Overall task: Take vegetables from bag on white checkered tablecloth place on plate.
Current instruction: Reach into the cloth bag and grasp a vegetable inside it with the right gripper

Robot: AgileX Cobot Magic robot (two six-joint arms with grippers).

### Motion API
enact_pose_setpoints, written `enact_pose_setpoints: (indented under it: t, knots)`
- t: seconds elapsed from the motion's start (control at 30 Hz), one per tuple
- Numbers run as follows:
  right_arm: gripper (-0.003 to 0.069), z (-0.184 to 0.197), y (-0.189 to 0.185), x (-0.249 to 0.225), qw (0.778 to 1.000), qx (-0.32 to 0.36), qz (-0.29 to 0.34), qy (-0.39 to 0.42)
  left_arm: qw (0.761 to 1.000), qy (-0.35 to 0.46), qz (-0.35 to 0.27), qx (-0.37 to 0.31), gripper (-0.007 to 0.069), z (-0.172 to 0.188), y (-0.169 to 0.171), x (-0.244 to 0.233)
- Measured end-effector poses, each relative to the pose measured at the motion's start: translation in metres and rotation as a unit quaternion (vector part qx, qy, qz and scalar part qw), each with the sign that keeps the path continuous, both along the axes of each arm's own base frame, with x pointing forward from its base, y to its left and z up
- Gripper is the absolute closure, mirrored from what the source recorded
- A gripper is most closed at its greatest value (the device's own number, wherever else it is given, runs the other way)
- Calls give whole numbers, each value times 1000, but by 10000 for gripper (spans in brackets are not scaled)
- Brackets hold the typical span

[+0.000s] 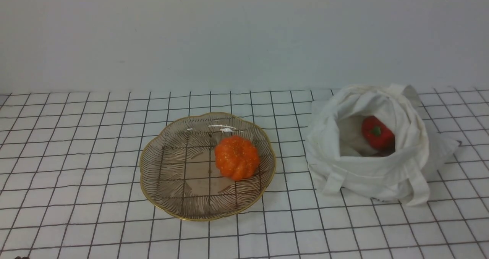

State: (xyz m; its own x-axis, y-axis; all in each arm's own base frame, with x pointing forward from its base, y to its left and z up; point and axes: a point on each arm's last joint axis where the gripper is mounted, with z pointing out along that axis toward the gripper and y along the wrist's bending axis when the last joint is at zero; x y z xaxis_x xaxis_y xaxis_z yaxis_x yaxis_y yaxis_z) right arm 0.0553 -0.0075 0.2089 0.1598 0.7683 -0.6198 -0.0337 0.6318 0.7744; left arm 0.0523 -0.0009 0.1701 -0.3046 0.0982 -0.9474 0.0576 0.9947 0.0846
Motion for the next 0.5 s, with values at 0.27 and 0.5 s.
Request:
enact_pose_setpoints:
  t: [0.27, 0.5]
  knots:
    - [671, 73, 13, -9, 990, -125, 56, -20, 1000, 0, 0, 0, 634, 0, 0, 0]
    - [671, 123, 30, 45, 930, -263, 190, 170, 1000, 0, 0, 0, 634, 0, 0, 0]
